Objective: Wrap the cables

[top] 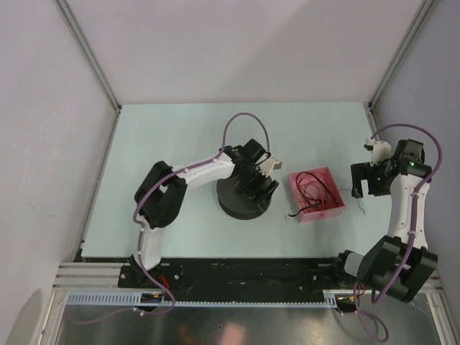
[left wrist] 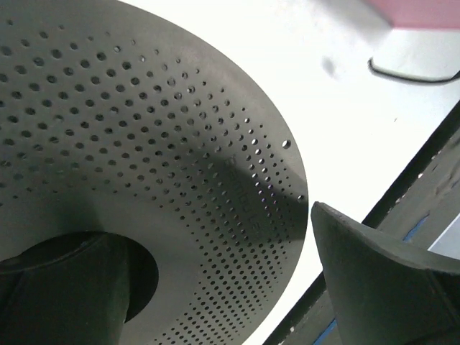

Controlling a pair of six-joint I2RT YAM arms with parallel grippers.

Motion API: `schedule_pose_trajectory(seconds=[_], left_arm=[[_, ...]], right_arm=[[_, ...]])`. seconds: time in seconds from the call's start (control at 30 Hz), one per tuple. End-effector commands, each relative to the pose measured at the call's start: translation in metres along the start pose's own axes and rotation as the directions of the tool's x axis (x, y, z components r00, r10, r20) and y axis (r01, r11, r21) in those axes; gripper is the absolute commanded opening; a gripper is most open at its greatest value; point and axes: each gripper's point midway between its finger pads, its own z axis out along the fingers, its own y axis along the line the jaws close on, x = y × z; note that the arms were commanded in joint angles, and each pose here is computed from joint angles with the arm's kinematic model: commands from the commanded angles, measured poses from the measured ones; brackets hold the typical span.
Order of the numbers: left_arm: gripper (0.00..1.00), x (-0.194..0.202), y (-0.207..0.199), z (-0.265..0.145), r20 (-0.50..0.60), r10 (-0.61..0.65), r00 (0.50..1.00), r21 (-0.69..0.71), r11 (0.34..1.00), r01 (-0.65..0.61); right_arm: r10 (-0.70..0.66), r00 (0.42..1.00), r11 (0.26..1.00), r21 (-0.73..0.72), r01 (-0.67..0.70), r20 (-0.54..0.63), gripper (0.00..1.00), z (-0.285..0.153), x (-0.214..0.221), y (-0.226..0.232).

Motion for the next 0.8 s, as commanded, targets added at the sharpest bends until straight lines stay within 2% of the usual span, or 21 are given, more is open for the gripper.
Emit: schedule_pose_trajectory(seconds=[0.0,0.37,0.63,0.7,0.77], left_arm=[[0.99,0.026,0.015,-0.022,-0.027,-0.018,0.999,-0.07,0.997,0.016],[0.99,0.048,0.032,-0.07,0.037,0.051,0.998,-0.093,0.995,-0.047],[0.99,0.035,0.002,-0.112,0.168,0.187,0.968,-0.041,0.982,-0.183],[0.99,0.029,0.0,-0.126,0.203,0.228,0.952,-0.073,0.973,-0.217],[0.99,0.022,-0.001,-0.139,0.233,0.268,0.935,-0.11,0.962,-0.248]], right_arm=[[-0.14,0.99,0.99,-0.031,0.14,-0.02,0.97,0.005,-0.002,-0.012],[-0.232,0.973,0.953,-0.2,0.227,0.0,0.71,0.051,-0.007,-0.007],[-0.259,0.965,0.933,-0.248,0.26,0.039,0.55,0.082,-0.017,-0.006],[-0.286,0.958,0.918,-0.278,0.284,0.035,0.44,0.086,-0.016,0.001],[-0.317,0.948,0.9,-0.307,0.311,0.029,0.22,0.085,-0.013,0.011]])
